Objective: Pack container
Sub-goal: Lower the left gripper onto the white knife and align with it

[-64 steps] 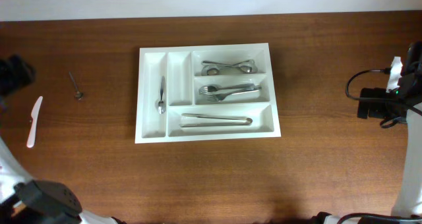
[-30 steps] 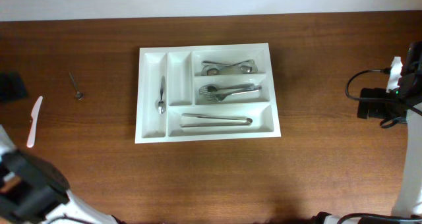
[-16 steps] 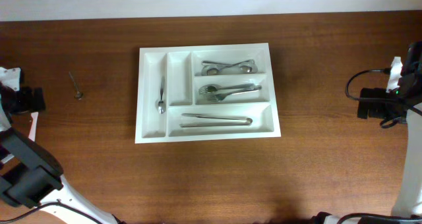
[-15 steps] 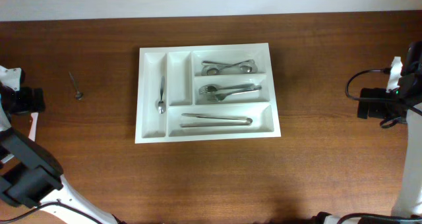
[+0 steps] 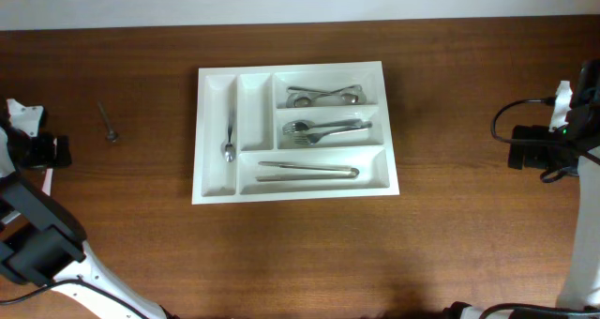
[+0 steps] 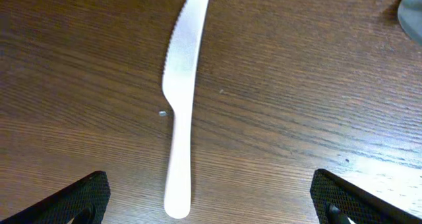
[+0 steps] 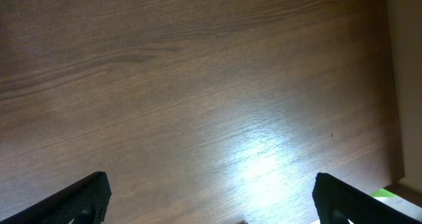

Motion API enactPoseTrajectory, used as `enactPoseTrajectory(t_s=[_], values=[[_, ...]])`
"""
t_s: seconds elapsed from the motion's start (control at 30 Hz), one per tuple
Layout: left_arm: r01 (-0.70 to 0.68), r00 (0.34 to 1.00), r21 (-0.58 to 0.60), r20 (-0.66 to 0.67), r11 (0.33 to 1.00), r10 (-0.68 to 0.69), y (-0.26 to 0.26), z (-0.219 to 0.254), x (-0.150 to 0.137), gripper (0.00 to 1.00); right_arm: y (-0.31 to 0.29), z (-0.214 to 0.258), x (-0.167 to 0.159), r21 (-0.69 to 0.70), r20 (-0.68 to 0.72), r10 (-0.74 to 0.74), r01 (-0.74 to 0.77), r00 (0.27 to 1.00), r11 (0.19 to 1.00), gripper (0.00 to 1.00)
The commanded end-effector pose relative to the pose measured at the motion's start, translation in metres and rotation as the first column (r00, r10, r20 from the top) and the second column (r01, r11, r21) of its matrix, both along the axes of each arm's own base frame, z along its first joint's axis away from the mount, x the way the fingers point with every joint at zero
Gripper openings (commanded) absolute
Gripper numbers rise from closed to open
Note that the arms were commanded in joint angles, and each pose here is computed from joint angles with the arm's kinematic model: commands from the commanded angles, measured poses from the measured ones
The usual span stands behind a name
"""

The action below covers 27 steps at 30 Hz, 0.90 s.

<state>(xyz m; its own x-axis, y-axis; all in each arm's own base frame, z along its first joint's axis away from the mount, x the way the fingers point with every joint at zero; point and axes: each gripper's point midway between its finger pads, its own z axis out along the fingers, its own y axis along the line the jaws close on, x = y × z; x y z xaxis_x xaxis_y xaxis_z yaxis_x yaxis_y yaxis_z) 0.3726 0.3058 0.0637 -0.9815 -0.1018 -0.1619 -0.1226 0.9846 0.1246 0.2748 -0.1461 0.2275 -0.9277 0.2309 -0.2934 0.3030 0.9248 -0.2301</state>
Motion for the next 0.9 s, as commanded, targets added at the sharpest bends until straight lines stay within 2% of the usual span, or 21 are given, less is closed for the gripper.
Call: enactPoseTrajectory(t_s=[0.0,0.07,0.17,0.67,0.87], values=[[-0.004,1.000,-0.017,-0.006,1.000,0.003,0.009,-0.008,-0.007,0.99,-0.003,0.006,-0.004,-0.019,0.015,-0.016,0.016,1.000,1.000,0.99],[-0.014,1.000,-0.083,0.010,0.996,0.015,0.006,-0.017,-0.010,0.99,-0.003,0.006,-0.004,-0.019,0.015,-0.016,0.016,1.000,1.000,0.99],[-0.033,0.999,-0.122,-0.007,0.992,0.032,0.007,-0.030,-0.018,0.99,-0.003,0.006,-0.004,-0.019,0.015,-0.016,0.016,1.000,1.000,0.99],[-0.037,0.999,-0.106,0.011,0.994,0.039,0.016,-0.035,-0.015,0.99,-0.003,0.006,-0.004,-0.019,0.015,-0.016,0.016,1.000,1.000,0.99],[-0.041,0.999,-0.127,-0.014,0.991,0.040,0.014,-0.050,-0.017,0.99,-0.003,0.006,-0.004,-0.019,0.015,-0.016,0.017,1.000,1.000,0.99]])
